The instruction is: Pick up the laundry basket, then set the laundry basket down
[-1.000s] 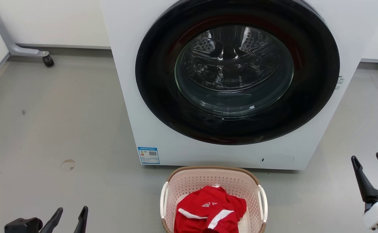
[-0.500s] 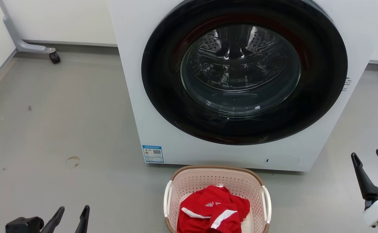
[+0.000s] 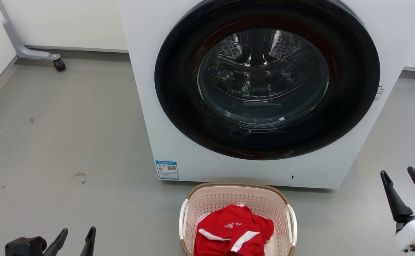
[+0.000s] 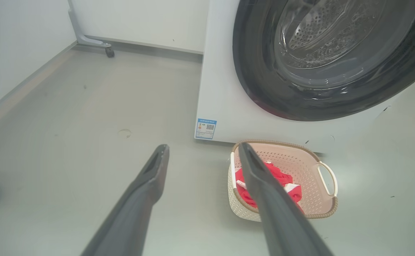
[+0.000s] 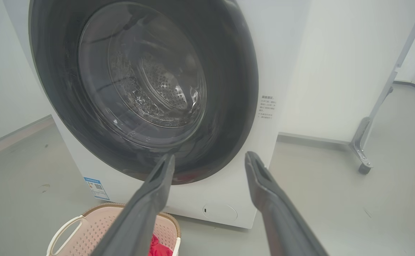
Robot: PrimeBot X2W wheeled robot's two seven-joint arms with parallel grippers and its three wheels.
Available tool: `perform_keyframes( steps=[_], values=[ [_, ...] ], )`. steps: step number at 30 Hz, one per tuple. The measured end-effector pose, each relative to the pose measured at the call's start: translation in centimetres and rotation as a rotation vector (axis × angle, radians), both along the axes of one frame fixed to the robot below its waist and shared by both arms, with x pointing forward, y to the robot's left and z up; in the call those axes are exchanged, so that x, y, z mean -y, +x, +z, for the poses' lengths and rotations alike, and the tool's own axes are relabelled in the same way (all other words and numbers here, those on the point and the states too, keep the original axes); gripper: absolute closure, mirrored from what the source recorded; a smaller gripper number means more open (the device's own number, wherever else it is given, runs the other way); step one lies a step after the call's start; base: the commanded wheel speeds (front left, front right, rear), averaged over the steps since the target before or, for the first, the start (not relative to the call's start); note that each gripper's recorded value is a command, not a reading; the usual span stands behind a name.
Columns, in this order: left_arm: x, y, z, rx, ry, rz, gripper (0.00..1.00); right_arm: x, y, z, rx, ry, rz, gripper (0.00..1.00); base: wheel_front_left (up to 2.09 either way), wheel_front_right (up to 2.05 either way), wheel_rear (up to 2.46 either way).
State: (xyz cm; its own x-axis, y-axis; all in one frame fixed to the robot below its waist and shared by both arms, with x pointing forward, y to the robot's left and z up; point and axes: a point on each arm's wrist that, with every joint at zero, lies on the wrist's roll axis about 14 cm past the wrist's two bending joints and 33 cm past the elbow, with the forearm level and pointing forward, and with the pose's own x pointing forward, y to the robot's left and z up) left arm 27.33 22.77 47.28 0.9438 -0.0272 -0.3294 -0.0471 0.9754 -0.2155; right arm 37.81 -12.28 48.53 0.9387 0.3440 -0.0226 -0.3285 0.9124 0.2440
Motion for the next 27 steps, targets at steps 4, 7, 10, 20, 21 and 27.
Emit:
perform_keyframes(
  steps=[4,7,10,20,21,27],
  values=[
    [0.0,0.1,-0.1,-0.012,-0.004,0.001,0.0,-0.1,-0.1,-0.3,-0.01,0.002,0.001,0.0,0.0,0.0,0.0],
    [0.0,0.3,-0.1,-0.018,-0.008,-0.001,0.0,-0.1,-0.1,-0.5,-0.017,0.003,0.001,0.0,0.0,0.0,0.0],
    [0.1,0.6,0.2,-0.008,-0.007,-0.002,0.0,-0.1,-0.2,-0.6,-0.021,0.006,-0.001,0.0,0.0,0.0,0.0],
    [0.0,0.8,0.2,-0.009,-0.01,0.002,0.0,-0.1,-0.2,-0.9,-0.03,0.006,-0.002,0.0,0.0,0.0,0.0],
    [0.0,0.9,0.1,-0.012,-0.014,0.005,0.0,-0.1,-0.2,-0.9,-0.031,0.006,-0.002,0.0,0.0,0.0,0.0],
    [-0.3,1.0,0.2,-0.004,-0.022,0.021,0.0,-0.2,-0.2,-1.0,-0.035,0.02,-0.006,0.0,0.0,0.0,0.0]
  ],
)
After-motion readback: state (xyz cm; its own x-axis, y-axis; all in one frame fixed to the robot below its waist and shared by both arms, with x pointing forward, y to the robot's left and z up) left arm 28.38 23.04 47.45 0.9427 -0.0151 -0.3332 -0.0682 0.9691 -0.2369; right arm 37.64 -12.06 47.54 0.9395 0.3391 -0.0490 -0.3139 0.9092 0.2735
